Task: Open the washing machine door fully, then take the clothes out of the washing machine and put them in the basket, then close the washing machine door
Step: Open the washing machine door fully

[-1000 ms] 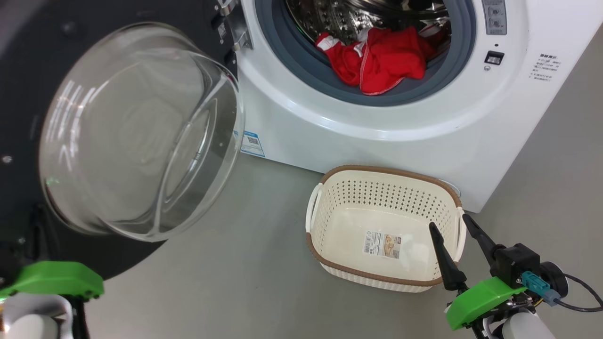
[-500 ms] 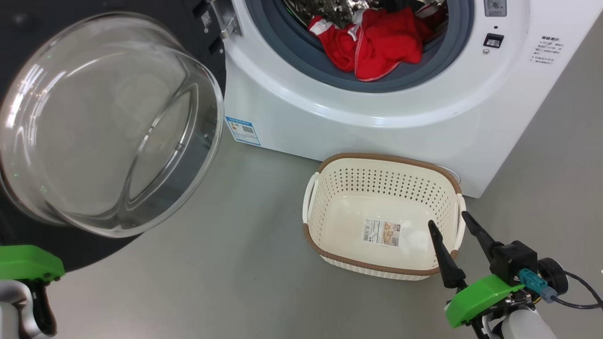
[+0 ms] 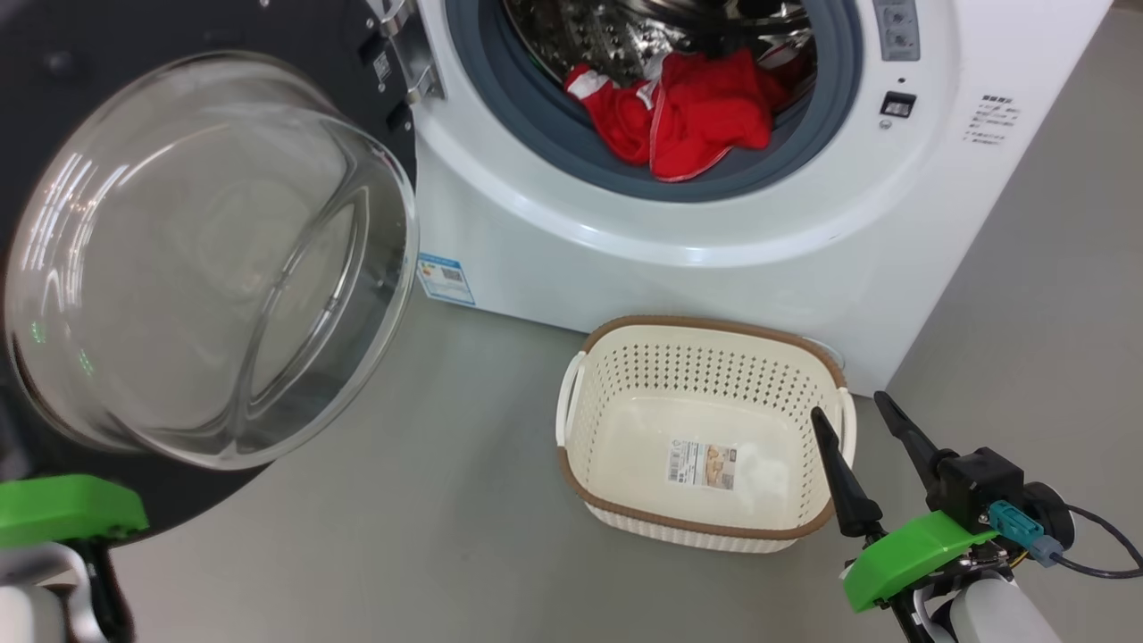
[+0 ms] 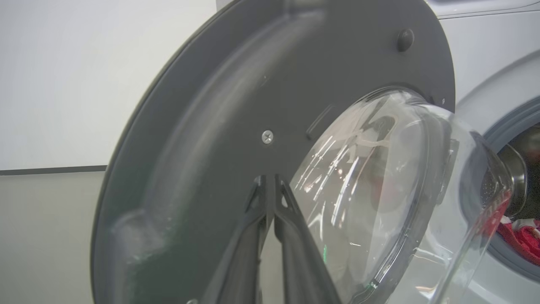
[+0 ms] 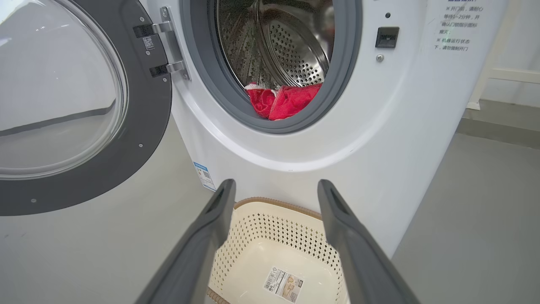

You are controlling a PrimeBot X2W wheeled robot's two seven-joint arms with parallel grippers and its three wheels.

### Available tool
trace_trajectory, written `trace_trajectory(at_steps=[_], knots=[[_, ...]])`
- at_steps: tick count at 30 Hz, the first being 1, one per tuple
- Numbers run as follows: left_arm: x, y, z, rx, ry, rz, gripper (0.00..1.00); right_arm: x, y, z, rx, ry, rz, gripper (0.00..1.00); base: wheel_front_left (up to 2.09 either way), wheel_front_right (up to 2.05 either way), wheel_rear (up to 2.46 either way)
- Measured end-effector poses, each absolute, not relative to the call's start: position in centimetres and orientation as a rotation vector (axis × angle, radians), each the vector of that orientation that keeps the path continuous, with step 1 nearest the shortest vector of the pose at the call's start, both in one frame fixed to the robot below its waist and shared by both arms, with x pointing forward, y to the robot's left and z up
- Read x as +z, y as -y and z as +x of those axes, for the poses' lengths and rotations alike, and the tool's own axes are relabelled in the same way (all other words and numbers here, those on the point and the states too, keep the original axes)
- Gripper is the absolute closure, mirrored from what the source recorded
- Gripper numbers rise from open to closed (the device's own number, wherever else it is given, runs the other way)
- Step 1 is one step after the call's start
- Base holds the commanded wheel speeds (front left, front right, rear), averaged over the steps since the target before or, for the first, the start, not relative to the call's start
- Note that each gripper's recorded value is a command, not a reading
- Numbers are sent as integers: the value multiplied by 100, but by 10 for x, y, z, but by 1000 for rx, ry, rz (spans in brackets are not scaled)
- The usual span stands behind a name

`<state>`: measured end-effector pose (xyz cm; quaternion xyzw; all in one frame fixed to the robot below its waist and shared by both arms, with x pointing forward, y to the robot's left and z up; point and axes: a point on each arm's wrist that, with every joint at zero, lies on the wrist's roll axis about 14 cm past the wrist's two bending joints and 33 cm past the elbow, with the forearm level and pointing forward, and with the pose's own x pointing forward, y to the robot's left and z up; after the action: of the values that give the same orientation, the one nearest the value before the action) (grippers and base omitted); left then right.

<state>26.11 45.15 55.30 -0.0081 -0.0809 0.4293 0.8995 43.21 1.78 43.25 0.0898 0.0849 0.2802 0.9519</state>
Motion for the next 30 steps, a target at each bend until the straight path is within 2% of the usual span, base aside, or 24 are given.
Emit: trace_trajectory(at_steps=[4, 17, 23, 25, 30], knots=[[567, -431, 267, 836, 234, -29, 0, 445, -11, 431, 552, -141, 190, 0, 0, 0, 0], [618, -334, 330, 395, 386, -78, 0, 490, 49, 427, 389, -9, 244, 0, 0, 0, 0], [600, -294, 349, 259, 344, -148, 0, 515, 90, 423, 287, 77, 241, 0, 0, 0, 0], [590, -267, 361, 160, 312, -166, 0, 522, 109, 414, 241, 103, 234, 0, 0, 0, 0], [562, -236, 370, 64, 235, -181, 0, 531, 140, 402, 163, 140, 220, 0, 0, 0, 0]])
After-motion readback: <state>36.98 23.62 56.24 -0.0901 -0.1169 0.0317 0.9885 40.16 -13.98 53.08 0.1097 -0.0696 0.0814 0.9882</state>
